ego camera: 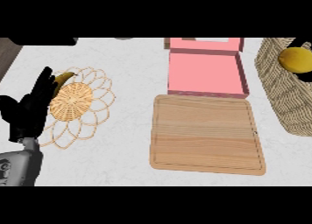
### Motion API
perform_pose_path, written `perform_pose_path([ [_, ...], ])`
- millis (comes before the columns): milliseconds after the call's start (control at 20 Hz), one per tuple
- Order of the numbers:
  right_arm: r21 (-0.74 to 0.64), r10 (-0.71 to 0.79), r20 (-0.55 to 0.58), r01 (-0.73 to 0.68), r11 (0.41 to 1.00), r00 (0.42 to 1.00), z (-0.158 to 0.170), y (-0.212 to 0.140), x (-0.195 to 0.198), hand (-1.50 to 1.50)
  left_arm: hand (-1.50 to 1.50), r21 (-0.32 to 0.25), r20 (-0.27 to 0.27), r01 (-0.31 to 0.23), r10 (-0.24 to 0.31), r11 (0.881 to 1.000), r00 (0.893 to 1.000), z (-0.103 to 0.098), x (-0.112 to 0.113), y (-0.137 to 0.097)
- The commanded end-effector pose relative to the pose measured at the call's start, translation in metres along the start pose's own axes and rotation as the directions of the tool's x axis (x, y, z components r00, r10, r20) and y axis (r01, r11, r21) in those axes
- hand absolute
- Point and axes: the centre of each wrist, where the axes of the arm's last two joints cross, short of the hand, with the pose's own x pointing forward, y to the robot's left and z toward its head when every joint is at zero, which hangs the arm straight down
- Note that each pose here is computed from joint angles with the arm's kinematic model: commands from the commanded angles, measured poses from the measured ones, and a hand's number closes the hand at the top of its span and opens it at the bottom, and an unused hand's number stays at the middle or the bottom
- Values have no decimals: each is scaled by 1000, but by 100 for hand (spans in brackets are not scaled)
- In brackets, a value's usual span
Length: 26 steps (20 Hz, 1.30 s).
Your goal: Pick the lemon from the cutting board and place it in the basket
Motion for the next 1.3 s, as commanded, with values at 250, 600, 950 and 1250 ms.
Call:
perform_pose_path([
  [250,251,105,-58,-87,964,993,15,13,-25,150,0,-7,-4,-18,18,1000,1000,-9,11,-2],
  [600,246,98,-62,-79,966,993,4,38,-18,150,0,-14,3,-16,16,1000,1000,1,7,5],
  [950,252,139,-56,-120,960,989,12,49,-24,150,0,-14,5,-18,18,1000,1000,-2,-2,-19],
  [1250,274,192,-69,-166,947,979,12,51,-26,150,0,-17,21,-2,3,1000,1000,5,4,5],
])
